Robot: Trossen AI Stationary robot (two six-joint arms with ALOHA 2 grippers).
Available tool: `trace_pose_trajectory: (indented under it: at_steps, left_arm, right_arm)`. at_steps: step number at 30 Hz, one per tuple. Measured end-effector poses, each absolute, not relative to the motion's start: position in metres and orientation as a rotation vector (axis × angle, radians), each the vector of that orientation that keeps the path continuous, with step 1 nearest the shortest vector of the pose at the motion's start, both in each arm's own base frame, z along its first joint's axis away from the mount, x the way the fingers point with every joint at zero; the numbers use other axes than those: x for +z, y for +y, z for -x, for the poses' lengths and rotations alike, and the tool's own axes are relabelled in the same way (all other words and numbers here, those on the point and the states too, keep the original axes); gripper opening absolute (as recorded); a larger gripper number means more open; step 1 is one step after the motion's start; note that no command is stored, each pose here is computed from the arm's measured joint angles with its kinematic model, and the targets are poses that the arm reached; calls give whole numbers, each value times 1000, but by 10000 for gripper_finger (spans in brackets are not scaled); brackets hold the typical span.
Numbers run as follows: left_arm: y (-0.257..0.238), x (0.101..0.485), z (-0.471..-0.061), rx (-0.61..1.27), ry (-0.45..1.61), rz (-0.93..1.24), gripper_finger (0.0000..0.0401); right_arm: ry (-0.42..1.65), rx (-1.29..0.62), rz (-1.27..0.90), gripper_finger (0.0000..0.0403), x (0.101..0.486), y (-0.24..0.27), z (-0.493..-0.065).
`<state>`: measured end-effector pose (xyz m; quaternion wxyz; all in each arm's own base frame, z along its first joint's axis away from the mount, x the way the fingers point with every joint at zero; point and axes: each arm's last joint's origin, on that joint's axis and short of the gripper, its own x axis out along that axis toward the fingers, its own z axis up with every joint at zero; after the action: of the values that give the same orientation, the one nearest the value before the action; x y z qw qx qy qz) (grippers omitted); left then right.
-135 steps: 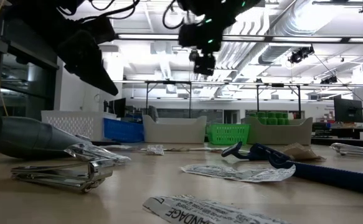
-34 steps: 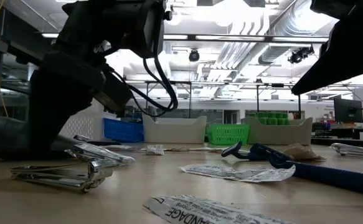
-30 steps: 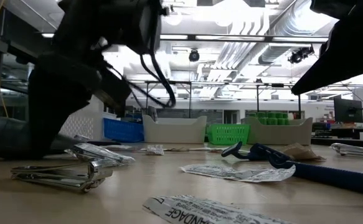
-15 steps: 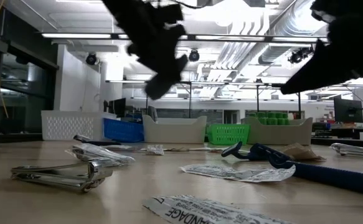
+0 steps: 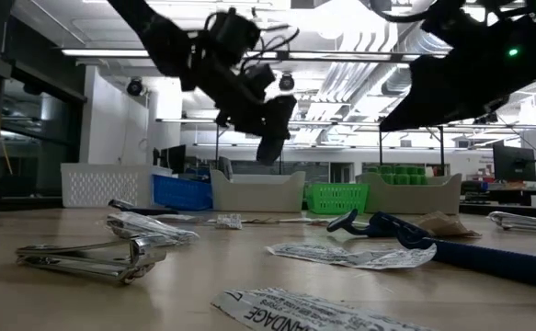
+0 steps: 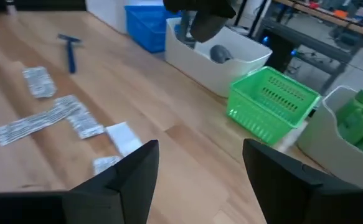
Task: Pick & Place Travel size toiletries
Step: Put the deodorant into the right white bin, then put the nail cutter into the green bin
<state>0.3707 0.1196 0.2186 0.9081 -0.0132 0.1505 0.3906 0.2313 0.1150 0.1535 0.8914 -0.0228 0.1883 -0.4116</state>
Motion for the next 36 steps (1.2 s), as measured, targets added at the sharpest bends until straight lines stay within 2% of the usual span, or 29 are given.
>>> trace_pose_trajectory:
  at_steps: [8, 17, 19, 23, 26, 31, 36]
  left_arm:
    - [163, 198, -363, 925, 295, 133, 199]
    - [185, 184, -356, 961, 279, 245, 199]
    - [185, 184, -356, 965, 271, 263, 220]
    - [185, 184, -357, 963, 267, 265, 287]
    - [185, 184, -357, 964, 267, 268, 310]
    - [185, 186, -356, 964, 262, 271, 303]
    - [181, 213, -349, 955, 208, 253, 280]
  right_arm:
    - [430, -900, 101, 226, 153, 100, -238]
    - [505, -944, 201, 226, 153, 82, -245]
    - [522, -952, 223, 226, 153, 78, -247]
    - [560, -964, 257, 226, 153, 70, -249]
    - [591, -969, 262, 226, 152, 64, -251]
    - [631, -972, 276, 226, 152, 57, -253]
    - [643, -982, 292, 226, 156, 51, -253]
